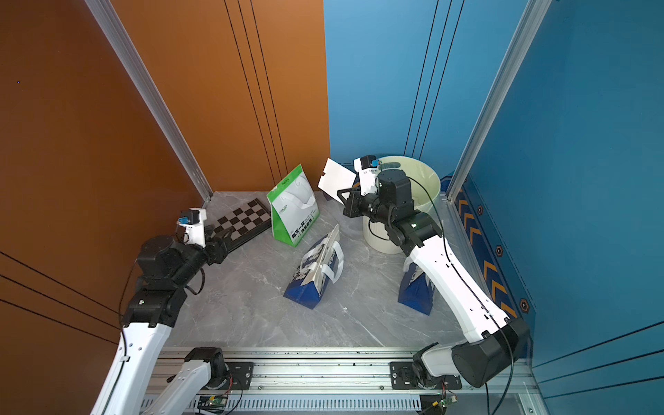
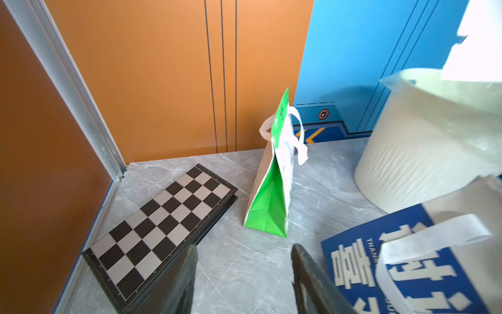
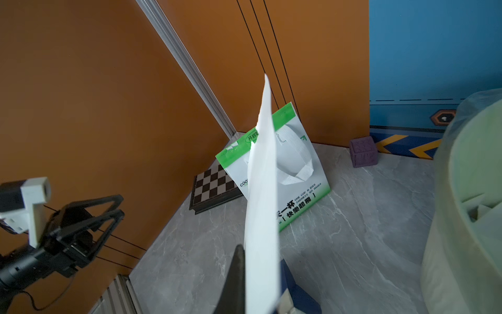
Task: Shred takeout receipts and throw away
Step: Shred the takeout receipt.
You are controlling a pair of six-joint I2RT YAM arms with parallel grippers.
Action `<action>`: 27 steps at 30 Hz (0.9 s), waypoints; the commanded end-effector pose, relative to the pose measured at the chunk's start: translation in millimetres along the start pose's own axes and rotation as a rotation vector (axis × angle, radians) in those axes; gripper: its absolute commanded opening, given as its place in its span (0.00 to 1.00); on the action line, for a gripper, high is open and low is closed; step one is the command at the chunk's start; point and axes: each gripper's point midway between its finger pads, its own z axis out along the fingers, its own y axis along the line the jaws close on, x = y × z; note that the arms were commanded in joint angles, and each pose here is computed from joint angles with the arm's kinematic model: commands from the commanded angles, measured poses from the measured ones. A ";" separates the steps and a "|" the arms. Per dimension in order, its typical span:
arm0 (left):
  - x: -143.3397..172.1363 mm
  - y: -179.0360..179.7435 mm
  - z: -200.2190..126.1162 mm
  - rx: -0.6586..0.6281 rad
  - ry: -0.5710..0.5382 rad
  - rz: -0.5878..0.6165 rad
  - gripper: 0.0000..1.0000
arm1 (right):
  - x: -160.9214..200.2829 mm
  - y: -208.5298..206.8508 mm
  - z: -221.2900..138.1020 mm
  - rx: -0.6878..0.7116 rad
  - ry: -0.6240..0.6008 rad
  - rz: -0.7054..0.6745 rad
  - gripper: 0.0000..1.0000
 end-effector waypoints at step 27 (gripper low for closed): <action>-102.2 -187.2 25.3 1.118 0.069 -0.236 0.75 | 70.1 91.2 -48.0 -0.533 0.266 -0.313 0.00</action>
